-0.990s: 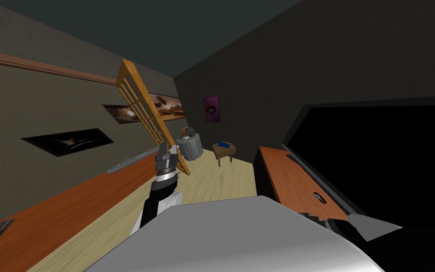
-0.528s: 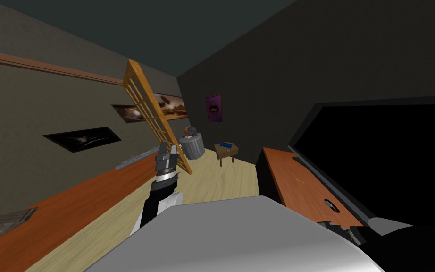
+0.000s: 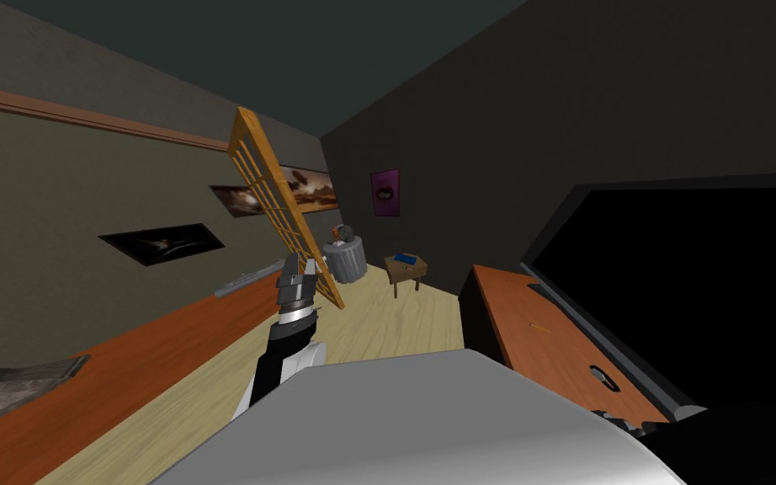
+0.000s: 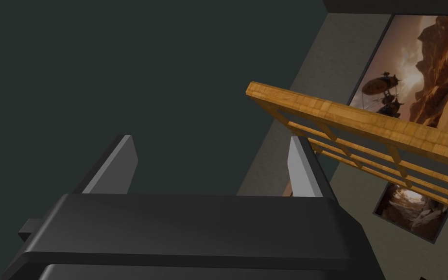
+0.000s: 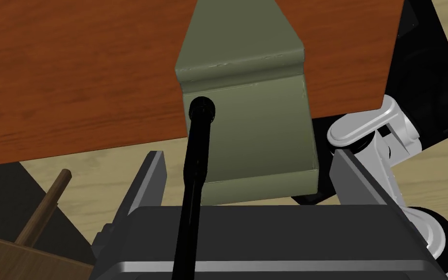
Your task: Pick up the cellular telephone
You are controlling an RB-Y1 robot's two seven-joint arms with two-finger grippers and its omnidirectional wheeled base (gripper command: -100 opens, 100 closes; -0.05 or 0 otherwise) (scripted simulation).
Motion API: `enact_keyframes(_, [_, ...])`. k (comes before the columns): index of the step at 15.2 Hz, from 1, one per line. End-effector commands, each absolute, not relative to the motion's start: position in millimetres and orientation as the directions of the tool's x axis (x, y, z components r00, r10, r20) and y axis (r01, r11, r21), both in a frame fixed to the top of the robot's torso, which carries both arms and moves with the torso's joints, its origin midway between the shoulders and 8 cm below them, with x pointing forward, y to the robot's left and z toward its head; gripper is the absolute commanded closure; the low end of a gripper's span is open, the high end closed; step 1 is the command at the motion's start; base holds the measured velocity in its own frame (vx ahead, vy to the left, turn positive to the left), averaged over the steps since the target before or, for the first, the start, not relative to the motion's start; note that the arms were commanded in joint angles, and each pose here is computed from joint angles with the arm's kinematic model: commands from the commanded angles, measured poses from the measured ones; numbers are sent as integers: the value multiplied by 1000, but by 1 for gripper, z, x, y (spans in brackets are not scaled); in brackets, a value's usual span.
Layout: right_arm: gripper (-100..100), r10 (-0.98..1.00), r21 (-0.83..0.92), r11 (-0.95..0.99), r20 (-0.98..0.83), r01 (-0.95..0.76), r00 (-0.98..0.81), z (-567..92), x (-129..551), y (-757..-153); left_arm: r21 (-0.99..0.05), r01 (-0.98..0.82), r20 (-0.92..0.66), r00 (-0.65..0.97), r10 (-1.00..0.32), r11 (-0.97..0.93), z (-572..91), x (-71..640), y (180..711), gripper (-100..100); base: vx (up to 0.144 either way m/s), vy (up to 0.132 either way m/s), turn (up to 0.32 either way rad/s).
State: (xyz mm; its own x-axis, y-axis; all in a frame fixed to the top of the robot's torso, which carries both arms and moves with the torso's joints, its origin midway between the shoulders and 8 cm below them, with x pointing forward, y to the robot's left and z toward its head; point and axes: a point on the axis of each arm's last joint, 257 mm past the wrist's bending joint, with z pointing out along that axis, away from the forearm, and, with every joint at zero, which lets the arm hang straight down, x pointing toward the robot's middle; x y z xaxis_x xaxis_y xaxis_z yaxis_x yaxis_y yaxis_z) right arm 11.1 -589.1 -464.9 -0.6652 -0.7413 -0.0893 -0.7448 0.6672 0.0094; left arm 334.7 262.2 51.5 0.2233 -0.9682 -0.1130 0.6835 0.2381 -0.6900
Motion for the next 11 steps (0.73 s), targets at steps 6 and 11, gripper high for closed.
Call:
enact_keyframes(6, [100,-739,13,670,-89,-742,-668,-470,7,-587,-690,684,-113,223,-968,238,51,335,262,0,4,-13,13])
enact_keyframes(11, [100,-748,6,660,-88,-751,-658,-456,17,-594,-690,684,-113,223,-968,238,51,335,262,0,-10,29,-68])
